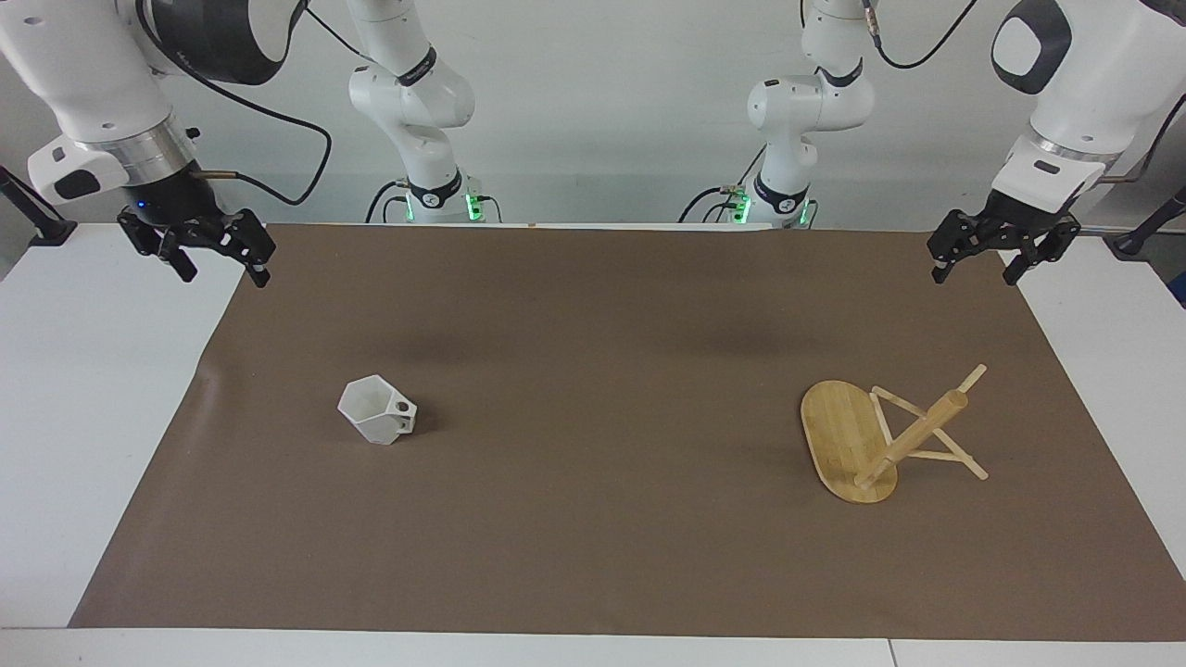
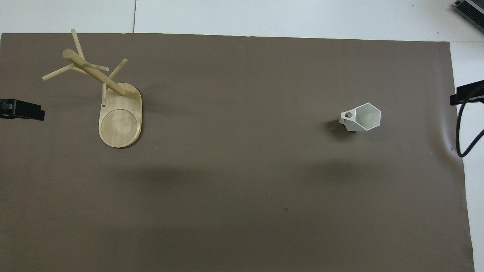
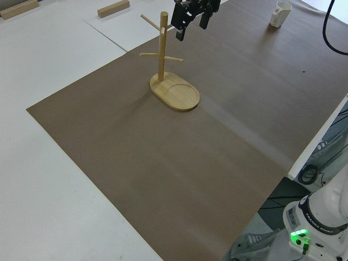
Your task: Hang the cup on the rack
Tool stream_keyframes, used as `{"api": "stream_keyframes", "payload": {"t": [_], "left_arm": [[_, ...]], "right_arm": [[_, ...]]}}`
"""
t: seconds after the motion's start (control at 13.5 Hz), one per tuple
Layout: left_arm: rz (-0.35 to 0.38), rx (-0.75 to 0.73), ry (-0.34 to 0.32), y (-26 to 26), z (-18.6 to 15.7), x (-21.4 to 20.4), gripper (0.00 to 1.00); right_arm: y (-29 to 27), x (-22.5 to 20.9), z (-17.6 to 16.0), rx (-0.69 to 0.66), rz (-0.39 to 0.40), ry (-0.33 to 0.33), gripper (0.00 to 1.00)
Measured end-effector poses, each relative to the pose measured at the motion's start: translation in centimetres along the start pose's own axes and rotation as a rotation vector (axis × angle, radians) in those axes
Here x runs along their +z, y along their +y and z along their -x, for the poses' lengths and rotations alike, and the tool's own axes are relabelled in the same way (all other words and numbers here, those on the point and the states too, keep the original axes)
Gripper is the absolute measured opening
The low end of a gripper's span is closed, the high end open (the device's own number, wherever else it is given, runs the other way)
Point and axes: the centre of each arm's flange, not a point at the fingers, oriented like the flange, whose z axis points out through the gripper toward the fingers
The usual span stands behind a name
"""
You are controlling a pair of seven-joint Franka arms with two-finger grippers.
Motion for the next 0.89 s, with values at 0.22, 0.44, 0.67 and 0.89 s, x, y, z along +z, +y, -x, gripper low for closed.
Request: {"api": "stream_keyframes", "payload": {"t": [0.22, 0.44, 0.67, 0.89], "left_arm": [[0.000, 0.000, 0.000, 0.0, 0.0, 0.0, 1.00], [0.000, 0.000, 0.000, 0.0, 0.0, 0.0, 1.00], [0.000, 0.000, 0.000, 0.0, 0.0, 0.0, 1.00], [0.000, 0.000, 0.000, 0.0, 0.0, 0.0, 1.00]], "right_arm": [[0.0, 0.1, 0.0, 0.000, 0.000, -0.003, 1.00], [0.0, 0.5, -0.2, -0.029, 0.001, 0.015, 1.00], [0.0, 3.8, -0.8, -0.056, 0.003, 0.041, 1.00], [-0.4, 9.0, -1.3, -0.062, 0.001, 0.061, 1.00]]}}
